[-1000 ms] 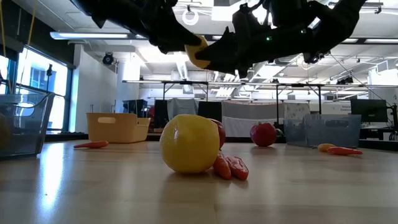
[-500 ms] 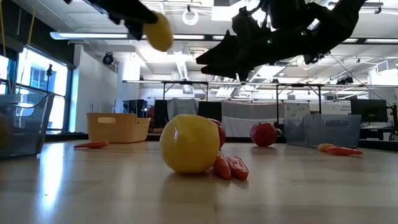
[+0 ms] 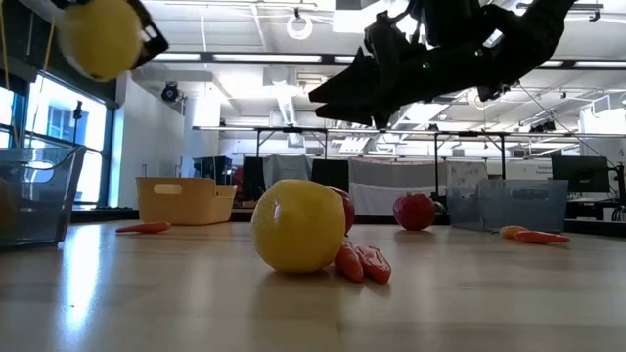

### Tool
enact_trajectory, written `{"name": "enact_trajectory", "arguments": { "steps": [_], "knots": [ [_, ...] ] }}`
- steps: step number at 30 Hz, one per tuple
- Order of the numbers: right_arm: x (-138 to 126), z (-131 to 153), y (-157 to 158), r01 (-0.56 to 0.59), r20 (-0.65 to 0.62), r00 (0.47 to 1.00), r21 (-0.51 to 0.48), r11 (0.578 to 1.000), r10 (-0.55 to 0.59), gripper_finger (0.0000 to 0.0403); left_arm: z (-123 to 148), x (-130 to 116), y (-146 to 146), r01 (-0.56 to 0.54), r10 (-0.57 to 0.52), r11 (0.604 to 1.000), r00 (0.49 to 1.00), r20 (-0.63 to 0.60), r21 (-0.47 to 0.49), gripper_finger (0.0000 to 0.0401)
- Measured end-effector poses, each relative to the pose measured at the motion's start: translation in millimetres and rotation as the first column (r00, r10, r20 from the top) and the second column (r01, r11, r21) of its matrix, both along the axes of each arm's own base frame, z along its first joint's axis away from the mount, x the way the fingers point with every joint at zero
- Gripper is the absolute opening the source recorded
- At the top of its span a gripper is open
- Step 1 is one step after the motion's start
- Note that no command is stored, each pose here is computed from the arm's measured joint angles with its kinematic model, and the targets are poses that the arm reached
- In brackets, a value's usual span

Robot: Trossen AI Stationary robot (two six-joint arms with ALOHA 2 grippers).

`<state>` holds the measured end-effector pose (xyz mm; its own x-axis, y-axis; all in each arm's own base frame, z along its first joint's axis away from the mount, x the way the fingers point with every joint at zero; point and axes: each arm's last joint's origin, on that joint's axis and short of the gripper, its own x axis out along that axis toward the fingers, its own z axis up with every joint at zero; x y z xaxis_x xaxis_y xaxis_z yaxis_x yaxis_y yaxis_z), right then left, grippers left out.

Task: Sort produce into baskets
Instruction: Put the lemon into the bottom gray bin

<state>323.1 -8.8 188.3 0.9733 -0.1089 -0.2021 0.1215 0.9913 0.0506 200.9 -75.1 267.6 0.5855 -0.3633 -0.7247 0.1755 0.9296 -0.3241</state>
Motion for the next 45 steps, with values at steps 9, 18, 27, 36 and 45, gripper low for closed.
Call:
{"name": "enact_trajectory", "arguments": {
  "steps": [9, 18, 27, 36, 45],
  "knots": [
    [-0.1, -0.5, 0.1, 0.01, 0.001, 1.0, 0.06, 0.998, -0.011, 0.0245, -13.3, 1.6, -22.1, 0.037, -0.037, 0.999, 0.995, -0.087, -0.01, 0.0141],
    [-0.1, -0.5, 0.0, 0.016, 0.003, 1.0, 0.085, 0.996, -0.016, 0.0245, -17.0, 4.8, -23.9, 0.027, -0.027, 1.0, 0.995, -0.092, 0.007, 0.014],
    [-0.1, -0.5, 0.0, 0.016, 0.003, 1.0, 0.084, 0.996, -0.017, 0.0245, -27.9, -5.0, -26.4, -0.009, 0.017, 1.0, 0.967, -0.254, 0.03, 0.014],
    [-0.5, -1.9, 0.0, 0.018, -0.011, 1.0, 0.084, 0.996, -0.017, 0.0245, -48.8, -7.8, -56.4, 0.104, -0.094, 0.995, 0.921, -0.379, 0.005, 0.014],
    [-1.3, -4.6, 0.0, 0.023, -0.042, 0.999, 0.083, 0.996, -0.02, 0.0245, -68.9, -3.5, -69.4, 0.093, -0.104, 0.995, 0.855, -0.507, -0.047, 0.0182]
  ]
}}
